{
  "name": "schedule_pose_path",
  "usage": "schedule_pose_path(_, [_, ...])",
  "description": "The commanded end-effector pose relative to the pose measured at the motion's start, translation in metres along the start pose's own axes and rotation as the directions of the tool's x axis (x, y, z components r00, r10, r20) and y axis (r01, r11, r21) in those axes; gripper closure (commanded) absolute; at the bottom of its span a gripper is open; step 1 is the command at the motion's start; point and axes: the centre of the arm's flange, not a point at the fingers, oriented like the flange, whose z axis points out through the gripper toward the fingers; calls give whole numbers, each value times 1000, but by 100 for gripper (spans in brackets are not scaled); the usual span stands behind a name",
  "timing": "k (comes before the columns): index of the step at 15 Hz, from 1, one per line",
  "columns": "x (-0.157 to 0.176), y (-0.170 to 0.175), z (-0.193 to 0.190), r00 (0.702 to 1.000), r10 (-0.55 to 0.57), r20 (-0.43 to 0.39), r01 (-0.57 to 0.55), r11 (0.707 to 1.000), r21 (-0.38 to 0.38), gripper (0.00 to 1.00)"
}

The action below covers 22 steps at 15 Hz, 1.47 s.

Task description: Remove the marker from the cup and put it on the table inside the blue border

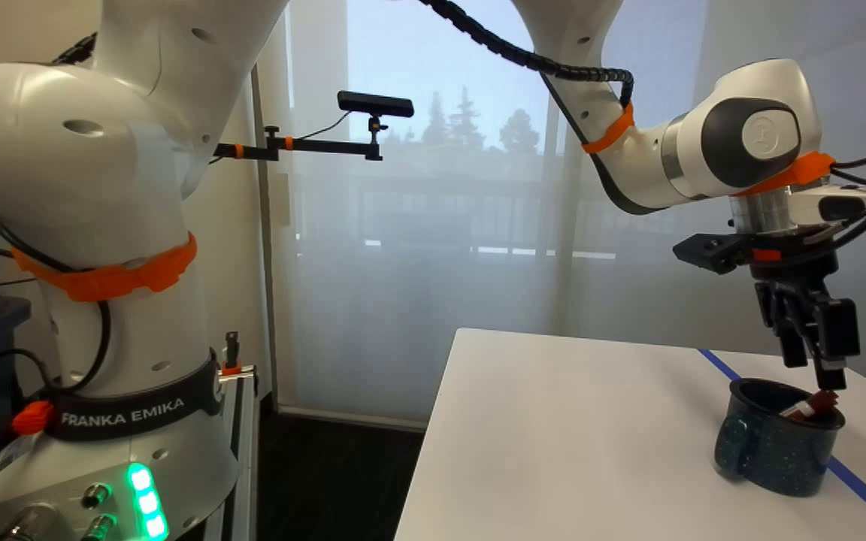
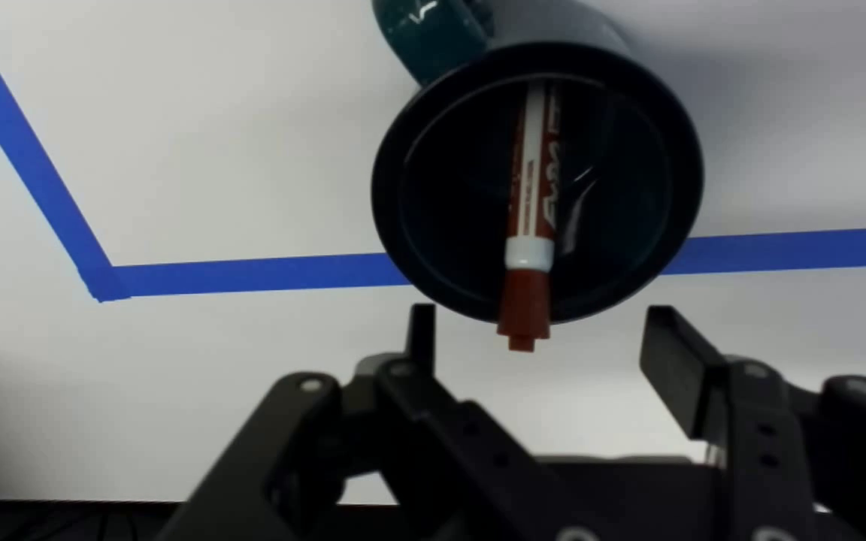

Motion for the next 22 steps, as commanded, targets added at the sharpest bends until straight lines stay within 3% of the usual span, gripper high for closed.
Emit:
schedule_pose_path(1, [12,-5,7,1000,-2,-8,3,999,36,50])
schedule_pose_path(3, [12,-7,11,1000,0,-4,0,999,47,54])
schedule_pose_path(4, [11,-7,12,1000,3,0,-3,999,52,48])
schedule_pose_path(8, [6,-4,21,1000,16,13,-17,998,62,44])
schedule_pose_path(16, [1,-3,28,999,39,21,-40,996,75,53])
schedule_pose_path(22, [-2,5,32,998,64,26,-66,994,83,50])
